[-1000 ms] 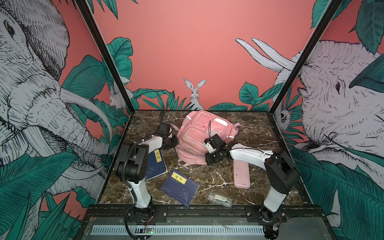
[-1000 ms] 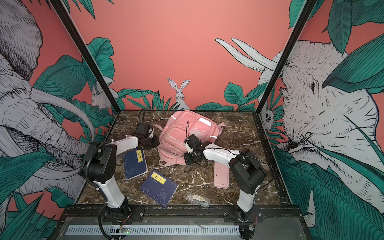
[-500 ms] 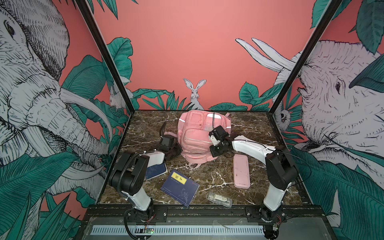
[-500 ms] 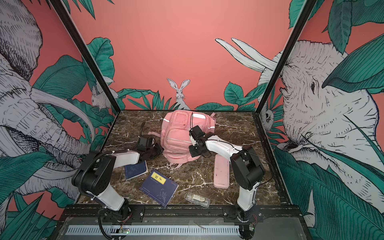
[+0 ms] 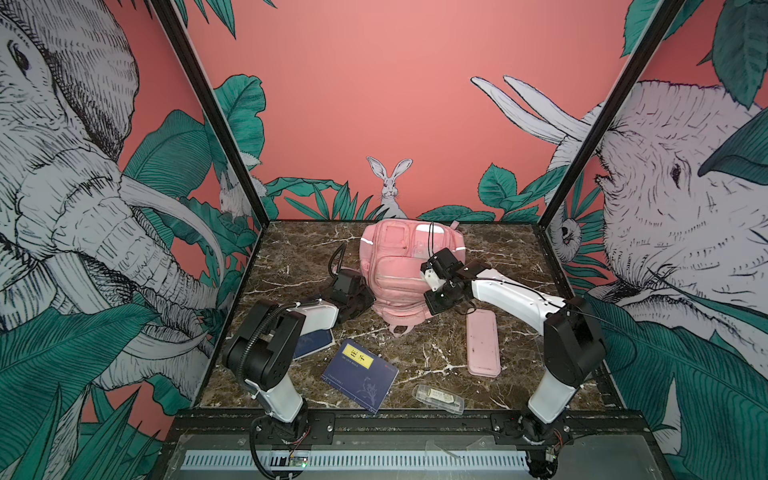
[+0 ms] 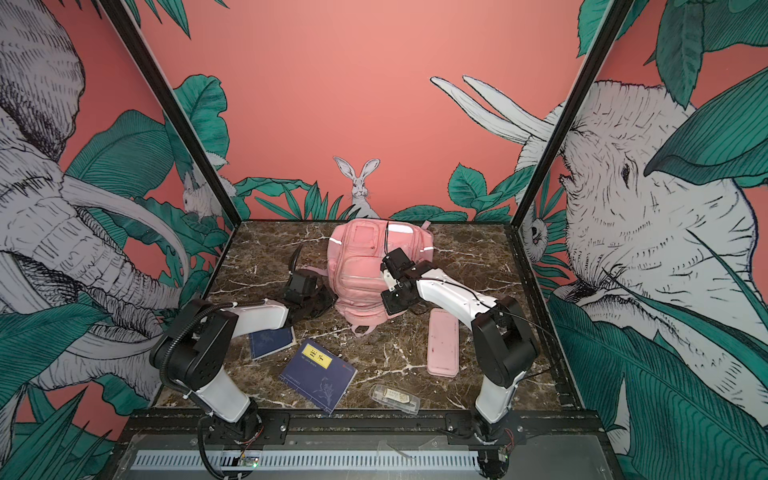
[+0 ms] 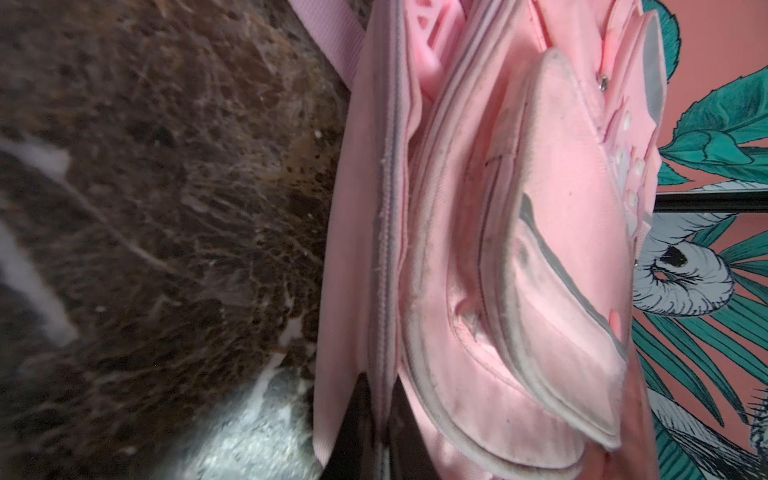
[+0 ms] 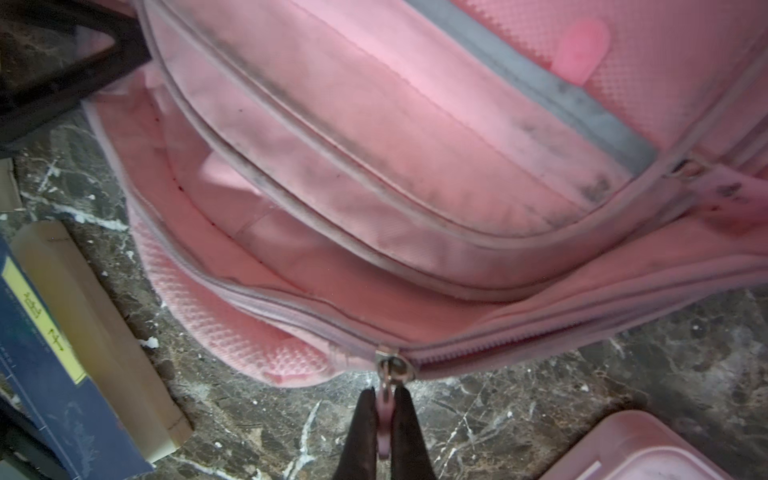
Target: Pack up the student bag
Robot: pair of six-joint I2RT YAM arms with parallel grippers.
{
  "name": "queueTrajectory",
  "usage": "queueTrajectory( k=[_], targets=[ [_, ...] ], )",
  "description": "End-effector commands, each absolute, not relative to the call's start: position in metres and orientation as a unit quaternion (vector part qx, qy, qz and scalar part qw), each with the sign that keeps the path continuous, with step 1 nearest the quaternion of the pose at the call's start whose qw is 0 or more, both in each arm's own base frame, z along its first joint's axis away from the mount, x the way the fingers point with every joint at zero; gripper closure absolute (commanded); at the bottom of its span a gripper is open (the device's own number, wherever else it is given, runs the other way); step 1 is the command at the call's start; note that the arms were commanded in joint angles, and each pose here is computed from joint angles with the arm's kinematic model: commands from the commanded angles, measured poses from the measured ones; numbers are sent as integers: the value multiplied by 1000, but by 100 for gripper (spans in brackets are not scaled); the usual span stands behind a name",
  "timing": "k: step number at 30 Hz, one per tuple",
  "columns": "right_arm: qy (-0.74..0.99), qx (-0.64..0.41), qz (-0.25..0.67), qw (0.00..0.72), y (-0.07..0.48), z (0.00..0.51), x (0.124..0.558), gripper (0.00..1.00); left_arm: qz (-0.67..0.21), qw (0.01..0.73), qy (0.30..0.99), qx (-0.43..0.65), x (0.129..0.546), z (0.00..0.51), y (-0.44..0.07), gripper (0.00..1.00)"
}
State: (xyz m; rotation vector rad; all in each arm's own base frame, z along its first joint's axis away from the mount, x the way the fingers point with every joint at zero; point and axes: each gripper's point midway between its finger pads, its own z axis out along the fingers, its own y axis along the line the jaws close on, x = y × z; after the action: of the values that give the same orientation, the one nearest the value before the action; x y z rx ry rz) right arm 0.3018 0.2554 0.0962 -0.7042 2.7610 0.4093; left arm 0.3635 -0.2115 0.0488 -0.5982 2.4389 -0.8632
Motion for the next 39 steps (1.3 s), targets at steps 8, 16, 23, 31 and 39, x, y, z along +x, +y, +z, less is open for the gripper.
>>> queueTrajectory(
  k=[8, 16, 23, 31, 39],
  targets=[
    [930, -275, 216, 117, 319, 100, 268, 100, -358, 263, 871, -207, 378, 77, -238, 90],
    [935, -260, 197, 139, 320, 86, 285, 100, -349, 272, 872, -209, 369, 79, -229, 90],
    [938, -251, 186, 148, 320, 81, 307, 100, -314, 295, 873, -228, 349, 77, -195, 90],
    [937, -267, 157, 160, 319, 86, 335, 100, -301, 305, 871, -239, 329, 81, -175, 90],
    [938, -274, 118, 177, 304, 98, 356, 100, -318, 286, 875, -227, 326, 74, -195, 87]
  ],
)
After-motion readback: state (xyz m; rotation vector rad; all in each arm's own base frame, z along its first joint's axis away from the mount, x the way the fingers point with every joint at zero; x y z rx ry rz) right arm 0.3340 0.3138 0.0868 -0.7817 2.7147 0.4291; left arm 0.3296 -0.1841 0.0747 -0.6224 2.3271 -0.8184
